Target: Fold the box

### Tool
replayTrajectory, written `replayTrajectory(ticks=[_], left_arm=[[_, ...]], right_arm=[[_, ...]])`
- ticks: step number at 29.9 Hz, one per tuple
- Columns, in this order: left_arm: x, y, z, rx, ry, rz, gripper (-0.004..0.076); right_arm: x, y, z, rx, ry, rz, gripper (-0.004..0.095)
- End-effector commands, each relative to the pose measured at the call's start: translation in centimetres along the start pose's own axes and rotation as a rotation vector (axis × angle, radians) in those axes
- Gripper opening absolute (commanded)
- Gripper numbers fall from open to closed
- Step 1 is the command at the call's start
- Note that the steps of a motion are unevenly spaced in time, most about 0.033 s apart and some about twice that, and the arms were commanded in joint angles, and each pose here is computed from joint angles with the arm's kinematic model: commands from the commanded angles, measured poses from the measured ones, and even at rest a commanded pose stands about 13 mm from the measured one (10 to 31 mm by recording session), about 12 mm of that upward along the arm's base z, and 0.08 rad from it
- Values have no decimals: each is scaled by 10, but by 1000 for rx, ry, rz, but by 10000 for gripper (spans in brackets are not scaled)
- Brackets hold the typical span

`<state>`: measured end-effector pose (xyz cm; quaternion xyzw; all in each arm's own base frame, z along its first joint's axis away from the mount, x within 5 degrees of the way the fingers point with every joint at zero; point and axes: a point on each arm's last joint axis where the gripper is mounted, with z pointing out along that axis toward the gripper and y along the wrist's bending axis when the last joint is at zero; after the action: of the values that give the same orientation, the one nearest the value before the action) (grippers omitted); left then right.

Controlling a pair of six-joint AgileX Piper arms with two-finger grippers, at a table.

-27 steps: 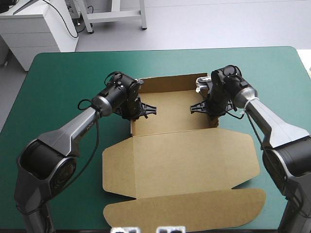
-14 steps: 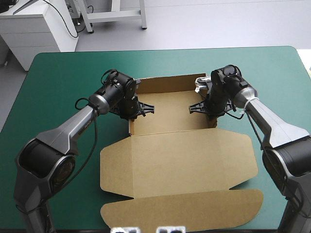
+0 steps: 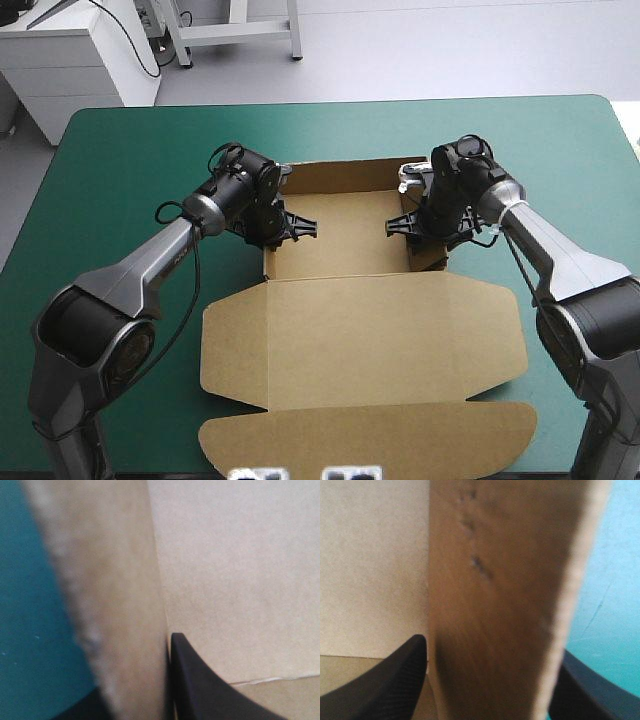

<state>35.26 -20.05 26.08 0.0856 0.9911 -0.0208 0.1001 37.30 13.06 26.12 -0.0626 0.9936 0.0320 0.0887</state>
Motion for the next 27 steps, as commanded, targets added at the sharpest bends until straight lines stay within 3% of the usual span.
replayTrajectory(ticks=[1,6,9,15,23,27], left_arm=[[7,5,-26,-24,12,29,193],[6,4,-29,-24,2,33,382],[2,3,-35,-17,-24,32,437],[-12,1,-65,13,-137,35,436],[-25,-4,-132,108,-350,98,435],[-18,1,-182,147,-491,129,370]], right_arm=[[0,-1,-26,-15,-71,-1,710],[0,-1,-27,-16,-79,-1,716],[-2,0,-28,-21,-102,-1,716],[-9,2,-38,-41,-165,1,717],[-28,5,-101,-57,-335,7,717],[-27,3,-129,-38,-386,3,717]])
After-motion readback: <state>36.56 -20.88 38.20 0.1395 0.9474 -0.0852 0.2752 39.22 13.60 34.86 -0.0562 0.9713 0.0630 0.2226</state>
